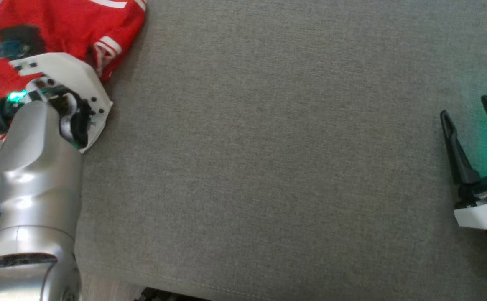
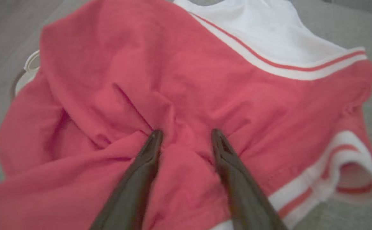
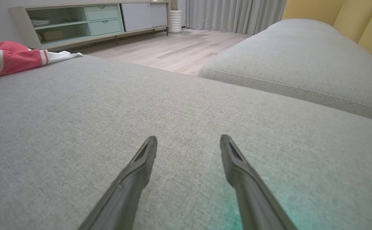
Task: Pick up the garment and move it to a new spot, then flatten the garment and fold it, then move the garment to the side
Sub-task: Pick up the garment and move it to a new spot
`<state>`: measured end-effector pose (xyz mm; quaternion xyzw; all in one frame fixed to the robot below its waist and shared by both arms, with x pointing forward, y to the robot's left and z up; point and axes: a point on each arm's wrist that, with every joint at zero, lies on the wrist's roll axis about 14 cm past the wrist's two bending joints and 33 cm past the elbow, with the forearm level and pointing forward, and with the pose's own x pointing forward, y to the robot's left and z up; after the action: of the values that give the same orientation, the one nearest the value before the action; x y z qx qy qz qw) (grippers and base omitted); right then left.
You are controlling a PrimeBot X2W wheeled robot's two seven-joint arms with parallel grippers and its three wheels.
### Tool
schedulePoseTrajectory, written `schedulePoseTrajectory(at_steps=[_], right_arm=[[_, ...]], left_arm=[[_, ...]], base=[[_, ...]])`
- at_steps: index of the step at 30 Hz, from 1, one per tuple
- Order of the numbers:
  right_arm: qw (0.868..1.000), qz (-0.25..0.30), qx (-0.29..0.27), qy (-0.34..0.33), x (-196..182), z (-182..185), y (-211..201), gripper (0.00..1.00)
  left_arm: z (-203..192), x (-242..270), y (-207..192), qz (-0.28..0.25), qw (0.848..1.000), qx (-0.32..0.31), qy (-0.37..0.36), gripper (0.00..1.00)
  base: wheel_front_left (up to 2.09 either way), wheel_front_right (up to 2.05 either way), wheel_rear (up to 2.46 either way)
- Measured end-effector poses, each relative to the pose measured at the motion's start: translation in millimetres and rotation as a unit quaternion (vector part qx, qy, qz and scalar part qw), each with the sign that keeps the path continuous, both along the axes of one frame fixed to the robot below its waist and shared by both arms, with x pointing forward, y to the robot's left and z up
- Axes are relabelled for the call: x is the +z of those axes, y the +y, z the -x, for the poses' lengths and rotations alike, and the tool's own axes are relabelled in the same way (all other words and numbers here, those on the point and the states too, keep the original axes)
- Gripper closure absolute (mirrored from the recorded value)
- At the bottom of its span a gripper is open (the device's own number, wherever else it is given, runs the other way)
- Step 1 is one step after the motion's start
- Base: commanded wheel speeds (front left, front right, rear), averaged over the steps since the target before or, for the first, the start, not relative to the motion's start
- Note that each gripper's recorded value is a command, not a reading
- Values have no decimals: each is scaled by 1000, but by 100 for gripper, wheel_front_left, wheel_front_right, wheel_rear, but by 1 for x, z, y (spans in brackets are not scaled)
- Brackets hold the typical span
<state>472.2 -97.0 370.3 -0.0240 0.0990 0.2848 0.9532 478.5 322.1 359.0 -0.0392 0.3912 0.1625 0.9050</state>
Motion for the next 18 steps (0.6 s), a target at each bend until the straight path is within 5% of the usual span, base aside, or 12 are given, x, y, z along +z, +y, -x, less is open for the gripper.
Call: schedulePoseTrajectory(at_steps=[1, 2, 8, 18], right_arm=[[1000, -1, -2, -3, 2, -2, -1, 0], [1000, 0, -4, -6, 3, -2, -3, 0], [1000, -5, -20, -12, 12, -2, -7, 0], [997, -43, -55, -29, 52, 25, 1, 0]], left_arm=[[0, -2, 0, 16, 1000, 15, -6, 70], [-1, -3, 0, 26, 999, 22, -12, 100], [-7, 7, 4, 31, 997, 21, -66, 100], [-38, 100, 8, -49, 975, -64, -209, 100]], base=[[0, 0, 0], [0, 0, 0], [0, 0, 0], [0, 0, 0]])
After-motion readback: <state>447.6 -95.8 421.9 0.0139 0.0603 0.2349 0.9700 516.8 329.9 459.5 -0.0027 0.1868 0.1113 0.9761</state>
